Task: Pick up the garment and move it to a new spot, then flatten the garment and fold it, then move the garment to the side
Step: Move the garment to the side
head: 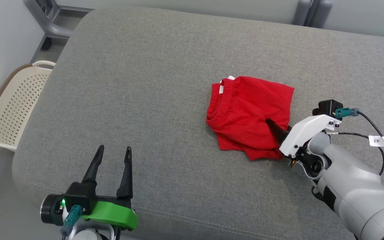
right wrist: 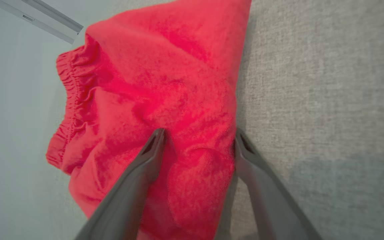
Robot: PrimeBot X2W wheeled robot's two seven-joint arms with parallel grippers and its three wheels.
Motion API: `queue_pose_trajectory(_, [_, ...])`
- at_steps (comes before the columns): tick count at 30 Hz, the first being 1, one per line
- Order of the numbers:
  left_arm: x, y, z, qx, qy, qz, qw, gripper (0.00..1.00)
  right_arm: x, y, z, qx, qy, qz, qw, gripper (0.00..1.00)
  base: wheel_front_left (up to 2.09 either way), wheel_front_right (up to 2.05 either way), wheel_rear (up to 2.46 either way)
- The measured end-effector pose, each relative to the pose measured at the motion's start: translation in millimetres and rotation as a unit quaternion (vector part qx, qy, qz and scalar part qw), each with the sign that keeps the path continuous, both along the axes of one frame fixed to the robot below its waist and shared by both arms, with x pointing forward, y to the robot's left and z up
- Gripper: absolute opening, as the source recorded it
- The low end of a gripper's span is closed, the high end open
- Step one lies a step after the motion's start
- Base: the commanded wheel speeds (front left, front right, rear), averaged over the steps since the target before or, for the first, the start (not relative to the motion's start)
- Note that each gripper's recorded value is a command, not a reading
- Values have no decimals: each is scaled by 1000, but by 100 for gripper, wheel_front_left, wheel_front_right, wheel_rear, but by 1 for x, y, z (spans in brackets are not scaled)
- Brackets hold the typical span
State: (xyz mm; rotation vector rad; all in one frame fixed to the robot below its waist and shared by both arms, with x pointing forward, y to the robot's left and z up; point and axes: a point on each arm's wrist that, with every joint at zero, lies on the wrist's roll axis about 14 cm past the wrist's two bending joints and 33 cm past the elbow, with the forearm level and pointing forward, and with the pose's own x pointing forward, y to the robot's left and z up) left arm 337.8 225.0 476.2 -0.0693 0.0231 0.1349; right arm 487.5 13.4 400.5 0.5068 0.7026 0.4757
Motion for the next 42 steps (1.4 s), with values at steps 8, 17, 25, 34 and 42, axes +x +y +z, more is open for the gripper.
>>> queue_pose_trajectory(8, [3,-1,-2,-3,2,0,1000,100,3,-4,5,-7,-23,5,1000,0,0,0,0])
queue_pose_trajectory(17, [14,-14,2,-4,-6,-24,1000,100,13,-37,26,-45,-78,4,996,0,0,0,0])
queue_pose_trajectory(25, [30,-32,3,-4,-12,-58,998,100,28,-86,53,-105,-129,-5,986,0,0,0,0])
queue_pose_trajectory(34, [47,-57,2,-1,-14,-102,995,100,38,-147,81,-182,-155,-9,971,0,0,0,0])
queue_pose_trajectory(42, [63,-80,-6,1,-7,-143,990,100,47,-219,102,-238,-149,-54,958,0,0,0,0])
